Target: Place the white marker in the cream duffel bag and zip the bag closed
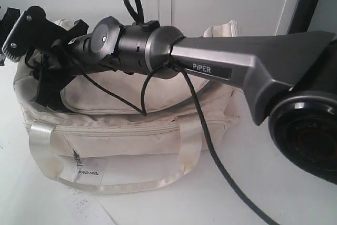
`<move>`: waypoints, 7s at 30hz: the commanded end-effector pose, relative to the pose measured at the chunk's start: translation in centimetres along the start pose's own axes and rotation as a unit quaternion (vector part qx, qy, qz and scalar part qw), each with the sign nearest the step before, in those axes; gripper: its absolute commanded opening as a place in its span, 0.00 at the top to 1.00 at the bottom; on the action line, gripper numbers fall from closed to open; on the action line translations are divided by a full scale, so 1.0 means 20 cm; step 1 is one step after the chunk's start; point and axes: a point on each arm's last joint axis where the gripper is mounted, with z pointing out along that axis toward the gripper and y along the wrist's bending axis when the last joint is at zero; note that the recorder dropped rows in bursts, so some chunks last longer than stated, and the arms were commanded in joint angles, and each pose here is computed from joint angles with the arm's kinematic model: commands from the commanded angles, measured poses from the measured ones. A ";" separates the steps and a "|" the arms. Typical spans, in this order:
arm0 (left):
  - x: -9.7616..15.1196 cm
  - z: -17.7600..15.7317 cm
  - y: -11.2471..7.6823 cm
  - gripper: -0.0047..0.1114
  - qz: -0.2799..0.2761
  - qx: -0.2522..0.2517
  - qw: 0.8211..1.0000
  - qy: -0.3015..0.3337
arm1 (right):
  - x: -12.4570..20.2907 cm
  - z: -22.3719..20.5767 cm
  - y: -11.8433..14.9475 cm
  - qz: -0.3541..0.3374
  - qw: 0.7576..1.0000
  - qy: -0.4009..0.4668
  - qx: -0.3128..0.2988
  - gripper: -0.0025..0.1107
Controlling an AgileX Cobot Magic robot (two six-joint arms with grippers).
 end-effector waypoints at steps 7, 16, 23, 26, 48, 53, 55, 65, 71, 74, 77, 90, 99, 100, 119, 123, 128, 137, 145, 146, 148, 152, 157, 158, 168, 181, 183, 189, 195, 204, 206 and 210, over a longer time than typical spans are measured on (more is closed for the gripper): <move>0.00 -0.01 -0.04 0.96 -0.005 0.033 0.999 0.011 | 0.08 0.09 -0.03 -0.003 0.999 0.002 0.048 0.58; 0.01 -0.01 -0.05 0.96 -0.005 0.037 0.999 0.014 | 0.13 0.14 -0.09 0.002 0.997 0.000 0.073 0.60; 0.01 -0.01 -0.05 0.96 -0.003 0.037 0.999 0.014 | 0.15 0.15 -0.09 0.005 0.997 0.004 0.074 0.90; 0.00 -0.01 -0.04 0.96 -0.004 0.036 0.999 0.012 | 0.15 0.15 -0.10 0.008 0.997 0.002 0.074 0.98; -0.02 -0.10 0.01 0.96 -0.014 0.025 1.000 -0.009 | -0.04 -0.04 -0.08 0.138 0.990 0.009 -0.033 0.98; -0.02 -0.10 0.01 0.96 -0.014 0.025 1.000 -0.009 | -0.02 -0.05 -0.05 0.101 0.993 0.035 -0.057 0.98; -0.02 -0.10 0.01 0.96 -0.014 0.025 1.000 -0.009 | -0.02 -0.06 -0.04 0.096 0.992 0.044 -0.072 0.98; -0.03 -0.10 0.02 0.96 -0.017 0.025 0.999 -0.015 | -0.04 -0.11 -0.04 0.056 0.992 0.067 -0.090 0.98; -0.02 -0.10 0.01 0.95 -0.019 0.034 0.999 -0.007 | -0.04 -0.11 -0.06 0.047 0.994 0.069 -0.071 0.98; -0.02 -0.10 0.01 0.83 -0.020 0.035 0.999 -0.007 | -0.05 -0.10 -0.08 0.054 0.996 0.057 -0.051 0.98; -0.02 -0.10 0.02 0.58 -0.011 0.023 1.000 -0.013 | -0.06 -0.10 -0.09 0.054 0.996 0.050 -0.042 0.98; -0.05 -0.08 0.06 0.28 0.034 -0.039 0.998 -0.039 | -0.06 -0.10 -0.09 0.052 0.997 0.045 -0.035 0.98; -0.05 0.01 0.01 0.28 0.051 -0.028 0.997 -0.054 | -0.06 -0.10 -0.10 0.050 0.997 0.043 -0.032 0.98; -0.05 0.01 0.02 0.30 0.049 -0.030 0.997 -0.054 | -0.06 -0.10 -0.10 0.050 0.997 0.043 -0.031 0.98; -0.05 0.01 0.02 0.96 0.047 -0.032 0.997 -0.057 | -0.05 -0.12 -0.07 0.059 0.994 0.065 -0.067 0.98; -0.06 0.01 0.02 0.96 0.040 -0.030 0.997 -0.060 | -0.06 -0.13 -0.06 0.058 0.993 0.069 -0.075 0.98; -0.06 0.01 0.02 0.96 0.030 -0.031 0.997 -0.063 | -0.07 -0.15 -0.05 0.057 0.991 0.077 -0.093 0.98; -0.06 0.01 0.02 0.96 0.017 -0.033 0.997 -0.068 | -0.09 -0.19 -0.03 0.060 0.988 0.086 -0.116 0.98; -0.07 0.01 0.02 0.96 0.007 -0.026 0.997 -0.077 | -0.10 -0.21 0.00 0.065 0.983 0.096 -0.146 0.98; -0.07 0.01 0.02 0.96 0.005 -0.026 0.997 -0.077 | -0.10 -0.21 0.00 0.065 0.983 0.096 -0.146 0.98; -0.08 0.01 0.02 0.96 -0.006 -0.030 0.996 -0.082 | -0.10 -0.21 0.00 0.064 0.982 0.098 -0.150 0.98; -0.09 -0.01 0.04 0.96 -0.022 -0.038 0.995 -0.092 | -0.10 -0.22 0.01 0.060 0.981 0.103 -0.155 0.98; -0.11 -0.05 0.07 0.96 -0.041 -0.049 0.992 -0.111 | -0.16 -0.26 0.01 0.072 0.981 0.090 -0.156 0.98; -0.11 -0.05 0.07 0.96 -0.044 -0.047 0.992 -0.113 | -0.16 -0.27 0.01 0.072 0.981 0.089 -0.156 0.98; -0.12 -0.06 0.08 0.96 -0.057 -0.050 0.989 -0.125 | -0.16 -0.28 0.09 0.069 0.969 0.114 -0.208 0.98; -0.10 -0.06 0.06 0.96 -0.042 -0.028 0.993 -0.104 | -0.21 -0.17 -0.07 0.136 0.990 -0.006 -0.017 0.57; -0.10 -0.06 0.06 0.96 -0.039 -0.022 0.994 -0.099 | -0.17 -0.12 -0.06 0.154 0.988 0.001 -0.017 0.51; -0.09 -0.06 0.05 0.96 -0.038 -0.021 0.994 -0.096 | -0.06 0.01 -0.04 0.172 0.985 -0.001 0.012 0.51; -0.09 -0.06 0.05 0.96 -0.032 -0.020 0.995 -0.092 | -0.01 0.09 -0.06 0.177 0.983 -0.018 0.043 0.52; -0.09 -0.06 0.05 0.96 -0.023 -0.014 0.996 -0.087 | 0.07 0.23 -0.05 0.188 0.980 -0.030 0.060 0.52; -0.09 -0.06 0.05 0.96 -0.023 -0.014 0.996 -0.087 | 0.09 0.25 -0.06 0.187 0.980 -0.028 0.062 0.52; -0.08 -0.05 0.05 0.96 -0.022 -0.014 0.996 -0.086 | 0.11 0.27 -0.05 0.183 0.981 -0.023 0.058 0.65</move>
